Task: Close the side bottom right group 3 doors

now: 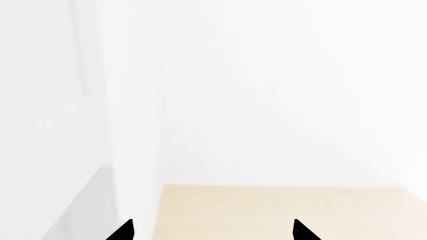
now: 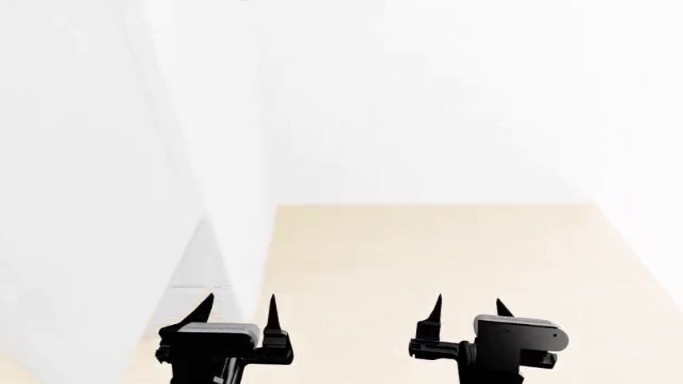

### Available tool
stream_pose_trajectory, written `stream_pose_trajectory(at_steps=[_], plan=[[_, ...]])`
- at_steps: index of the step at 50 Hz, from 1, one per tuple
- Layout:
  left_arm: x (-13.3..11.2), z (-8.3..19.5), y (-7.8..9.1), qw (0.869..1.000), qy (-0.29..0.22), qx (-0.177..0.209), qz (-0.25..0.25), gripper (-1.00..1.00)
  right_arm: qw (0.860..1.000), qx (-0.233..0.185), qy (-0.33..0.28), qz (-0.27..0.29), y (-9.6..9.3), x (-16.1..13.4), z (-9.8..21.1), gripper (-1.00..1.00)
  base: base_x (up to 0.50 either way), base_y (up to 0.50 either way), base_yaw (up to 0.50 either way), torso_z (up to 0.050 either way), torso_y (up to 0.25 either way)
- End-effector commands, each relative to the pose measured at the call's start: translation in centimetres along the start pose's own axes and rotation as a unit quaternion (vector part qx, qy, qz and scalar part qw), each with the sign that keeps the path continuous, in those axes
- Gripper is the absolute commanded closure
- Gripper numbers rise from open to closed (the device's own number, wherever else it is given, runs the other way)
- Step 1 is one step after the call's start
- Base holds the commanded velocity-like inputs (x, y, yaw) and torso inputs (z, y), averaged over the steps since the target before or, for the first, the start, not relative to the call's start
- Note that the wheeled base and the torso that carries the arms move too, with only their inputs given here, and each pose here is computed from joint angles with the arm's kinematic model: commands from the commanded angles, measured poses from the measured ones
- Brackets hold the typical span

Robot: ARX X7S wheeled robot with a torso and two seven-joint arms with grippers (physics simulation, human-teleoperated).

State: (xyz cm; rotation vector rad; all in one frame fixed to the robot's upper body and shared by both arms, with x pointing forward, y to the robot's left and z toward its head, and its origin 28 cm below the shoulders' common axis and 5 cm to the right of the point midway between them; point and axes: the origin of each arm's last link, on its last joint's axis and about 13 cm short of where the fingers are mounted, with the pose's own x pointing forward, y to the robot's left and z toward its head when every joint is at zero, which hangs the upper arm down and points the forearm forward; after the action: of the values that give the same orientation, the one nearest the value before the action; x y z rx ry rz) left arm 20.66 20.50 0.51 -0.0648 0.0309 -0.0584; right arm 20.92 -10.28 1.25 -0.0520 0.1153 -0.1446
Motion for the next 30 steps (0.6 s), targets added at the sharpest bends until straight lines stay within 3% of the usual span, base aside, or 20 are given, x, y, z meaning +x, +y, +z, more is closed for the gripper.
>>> stream_pose_trajectory(at_steps=[1,30], plan=[[-0.02,0.01,0.0,1.0,-0.001,0.0,-0.001,-1.0,1.0,0.0,0.0,0.001,0.0,0.0,0.06,-1.0,0.5,-0.03,0.0,0.0,0.01],[-0.03,0.0,0.02,1.0,-0.001,0.001,-0.001,-1.0,1.0,0.003,0.0,-0.001,-0.05,-0.04,0.12,-1.0,0.5,-0.03,0.0,0.0,0.001]])
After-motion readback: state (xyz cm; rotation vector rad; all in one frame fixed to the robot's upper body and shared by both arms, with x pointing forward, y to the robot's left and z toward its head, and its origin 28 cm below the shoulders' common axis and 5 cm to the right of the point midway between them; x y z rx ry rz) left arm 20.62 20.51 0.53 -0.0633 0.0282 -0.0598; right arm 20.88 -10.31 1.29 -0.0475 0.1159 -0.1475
